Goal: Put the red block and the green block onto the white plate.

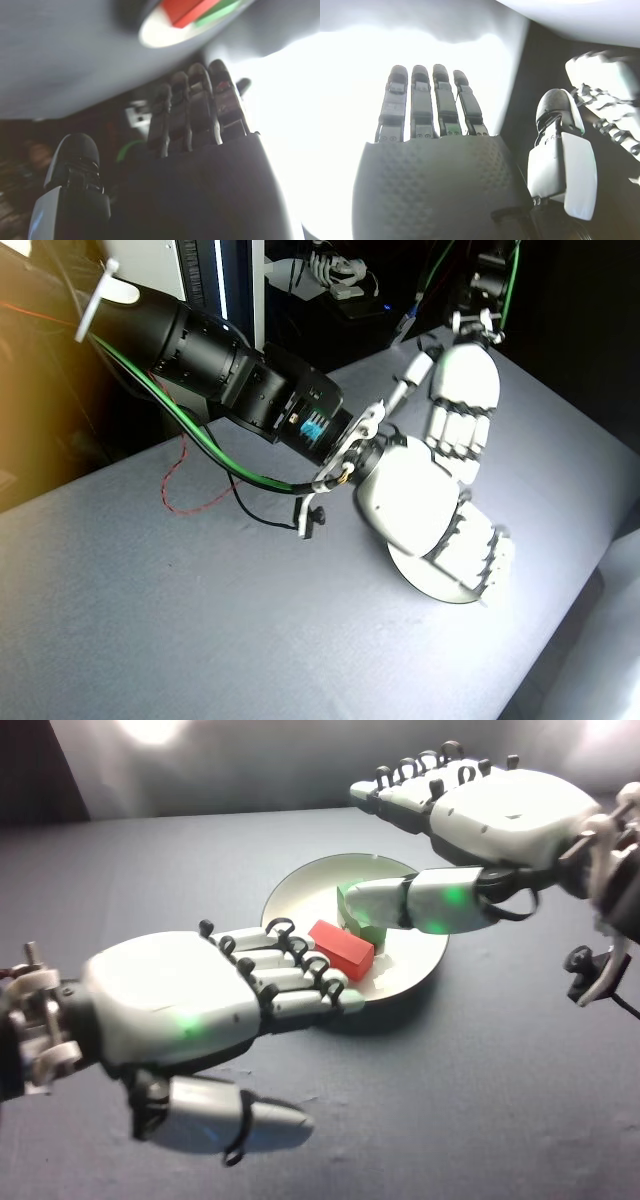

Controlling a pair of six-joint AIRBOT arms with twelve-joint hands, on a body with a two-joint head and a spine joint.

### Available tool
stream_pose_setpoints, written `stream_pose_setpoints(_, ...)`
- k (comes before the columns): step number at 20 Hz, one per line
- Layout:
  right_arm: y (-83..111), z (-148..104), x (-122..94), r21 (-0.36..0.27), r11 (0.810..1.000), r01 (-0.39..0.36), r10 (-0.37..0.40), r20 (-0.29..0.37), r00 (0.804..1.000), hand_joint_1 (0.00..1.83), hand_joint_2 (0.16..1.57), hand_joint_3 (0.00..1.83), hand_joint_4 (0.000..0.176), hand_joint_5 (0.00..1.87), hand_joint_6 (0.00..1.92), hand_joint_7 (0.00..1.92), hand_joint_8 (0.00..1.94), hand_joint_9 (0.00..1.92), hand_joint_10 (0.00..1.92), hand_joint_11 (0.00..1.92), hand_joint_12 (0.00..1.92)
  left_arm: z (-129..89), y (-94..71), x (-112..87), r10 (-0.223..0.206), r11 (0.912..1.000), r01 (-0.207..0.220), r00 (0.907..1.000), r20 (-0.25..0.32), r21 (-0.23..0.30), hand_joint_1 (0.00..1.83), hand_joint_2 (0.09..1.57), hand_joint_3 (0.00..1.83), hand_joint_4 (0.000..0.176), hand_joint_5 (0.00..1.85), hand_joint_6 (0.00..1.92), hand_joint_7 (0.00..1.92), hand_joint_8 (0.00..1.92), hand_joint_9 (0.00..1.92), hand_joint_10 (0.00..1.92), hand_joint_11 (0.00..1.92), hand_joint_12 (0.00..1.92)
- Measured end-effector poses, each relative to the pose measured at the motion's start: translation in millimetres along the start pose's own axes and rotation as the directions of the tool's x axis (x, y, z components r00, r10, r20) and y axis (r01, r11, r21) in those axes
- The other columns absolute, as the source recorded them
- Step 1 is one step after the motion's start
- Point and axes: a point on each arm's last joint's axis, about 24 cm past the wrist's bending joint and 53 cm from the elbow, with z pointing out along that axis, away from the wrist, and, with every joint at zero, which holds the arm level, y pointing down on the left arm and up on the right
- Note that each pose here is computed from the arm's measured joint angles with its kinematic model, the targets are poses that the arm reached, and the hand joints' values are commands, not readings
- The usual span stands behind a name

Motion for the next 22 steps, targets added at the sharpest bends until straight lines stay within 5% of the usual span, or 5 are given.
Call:
stream_pose_setpoints(6,8.3,-24,-13,-0.164,0.986,-0.04,0.027,-0.082,0.996,0.0,1.17,0.01,0.0,0.06,0.0,0.06,0.0,0.02,0.0,0.01,0.01,-19,-25.3,1.4,0.04,0.9974,-0.038,0.9988,-0.028,0.062,0.0,1.3,0.0,0.0,0.13,0.0,0.13,0.0,0.1,0.0,0.0,0.12)
stream_pose_setpoints(11,21.5,-46,-20,-0.302,0.95,-0.074,0.025,-0.162,0.987,0.0,1.18,0.0,0.0,0.11,0.0,0.11,0.0,0.07,0.0,0.05,0.04,-21,-39.8,6.9,0.048,0.993,-0.043,0.9979,-0.044,0.11,0.0,1.29,0.0,0.0,0.15,0.0,0.16,0.0,0.13,0.0,0.0,0.2)
stream_pose_setpoints(17,41.2,-72,0,-0.431,0.898,-0.089,-0.031,-0.264,0.964,0.0,1.18,0.0,0.0,0.12,0.0,0.11,0.0,0.07,0.0,0.0,0.18,-21,-50.1,1.7,0.034,0.9905,-0.03,0.9991,-0.024,0.134,0.0,1.29,0.0,0.0,0.18,0.01,0.18,0.01,0.15,0.01,0.0,0.28)
stream_pose_setpoints(19,36.8,-69,-2,-0.406,0.908,-0.103,-0.009,-0.265,0.964,0.0,1.17,0.0,0.0,0.12,0.0,0.11,0.0,0.08,0.0,0.0,0.19,-21,-51.8,2.3,0.036,0.9897,-0.032,0.999,-0.025,0.14,0.0,1.28,0.0,0.0,0.17,0.0,0.17,0.0,0.14,0.0,0.0,0.27)
stream_pose_setpoints(22,17.9,-61,7,-0.309,0.947,-0.092,0.0,-0.285,0.958,0.0,1.18,0.0,0.0,0.11,0.0,0.1,0.0,0.06,0.0,0.0,0.16,-21,-51.1,1.6,0.032,0.9903,-0.028,0.9992,-0.024,0.136,0.0,1.28,0.0,0.0,0.18,0.0,0.18,0.0,0.14,0.0,0.0,0.23)
